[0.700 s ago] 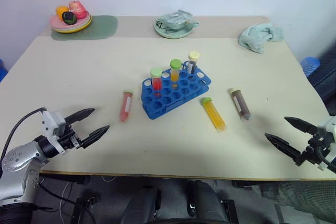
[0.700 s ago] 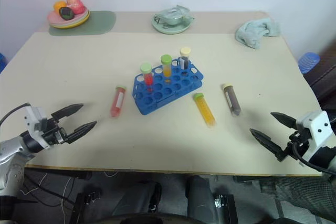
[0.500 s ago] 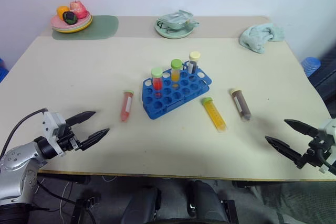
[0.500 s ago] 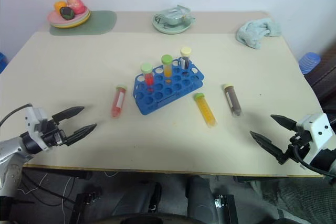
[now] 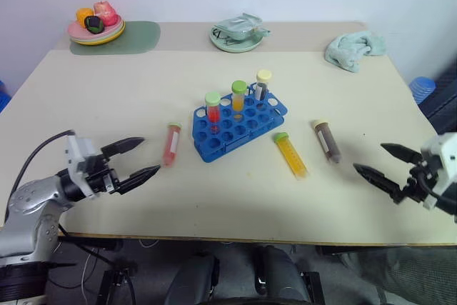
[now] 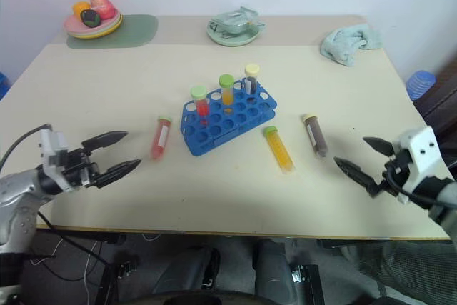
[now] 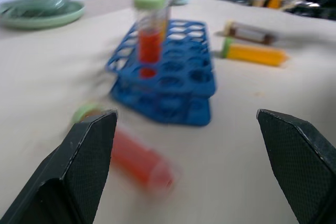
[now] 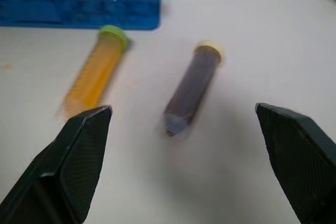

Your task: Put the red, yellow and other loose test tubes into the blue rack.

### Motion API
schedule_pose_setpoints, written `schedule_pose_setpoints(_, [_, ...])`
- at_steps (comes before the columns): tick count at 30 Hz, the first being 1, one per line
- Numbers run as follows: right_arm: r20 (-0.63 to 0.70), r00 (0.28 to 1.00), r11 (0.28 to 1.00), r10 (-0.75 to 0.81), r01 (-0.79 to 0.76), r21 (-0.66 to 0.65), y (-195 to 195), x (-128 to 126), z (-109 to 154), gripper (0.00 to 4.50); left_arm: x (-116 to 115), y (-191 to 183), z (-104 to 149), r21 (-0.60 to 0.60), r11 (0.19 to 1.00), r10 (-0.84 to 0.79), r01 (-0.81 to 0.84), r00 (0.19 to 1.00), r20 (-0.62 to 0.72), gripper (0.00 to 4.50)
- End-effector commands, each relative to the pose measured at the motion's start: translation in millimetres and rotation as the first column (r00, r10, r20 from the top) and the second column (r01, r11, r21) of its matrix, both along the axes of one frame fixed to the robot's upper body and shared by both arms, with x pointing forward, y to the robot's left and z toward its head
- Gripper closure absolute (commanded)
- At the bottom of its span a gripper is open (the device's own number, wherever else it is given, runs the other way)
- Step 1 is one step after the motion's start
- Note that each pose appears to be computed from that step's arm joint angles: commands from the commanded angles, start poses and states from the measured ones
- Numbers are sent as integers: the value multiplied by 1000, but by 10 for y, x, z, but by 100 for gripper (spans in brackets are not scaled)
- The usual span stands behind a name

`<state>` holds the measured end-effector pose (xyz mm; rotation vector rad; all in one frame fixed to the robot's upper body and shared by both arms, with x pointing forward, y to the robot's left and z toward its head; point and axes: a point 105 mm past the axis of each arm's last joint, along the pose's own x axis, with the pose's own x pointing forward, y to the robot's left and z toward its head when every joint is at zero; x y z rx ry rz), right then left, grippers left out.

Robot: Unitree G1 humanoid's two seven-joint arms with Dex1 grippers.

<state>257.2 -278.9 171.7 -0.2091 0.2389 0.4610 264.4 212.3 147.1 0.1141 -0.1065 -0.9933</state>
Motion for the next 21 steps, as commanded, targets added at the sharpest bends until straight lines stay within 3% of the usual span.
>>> schedule_pose_setpoints(1, [-87,996,998,-22,27,51,29,230,152,0,9,-210,118,20,996,-87,85,995,58,15])
schedule_pose_setpoints(8, [-316,945,986,-88,127,105,90,666,259,0,77,-417,87,-3,989,-145,145,987,65,15])
schedule_pose_setpoints(13, [-452,885,974,-109,187,130,168,831,223,0,93,-475,76,-12,987,-160,162,985,68,15])
schedule_pose_setpoints(21, [-539,828,971,-155,230,74,222,1086,-16,0,95,-567,79,-35,984,-169,172,982,80,15])
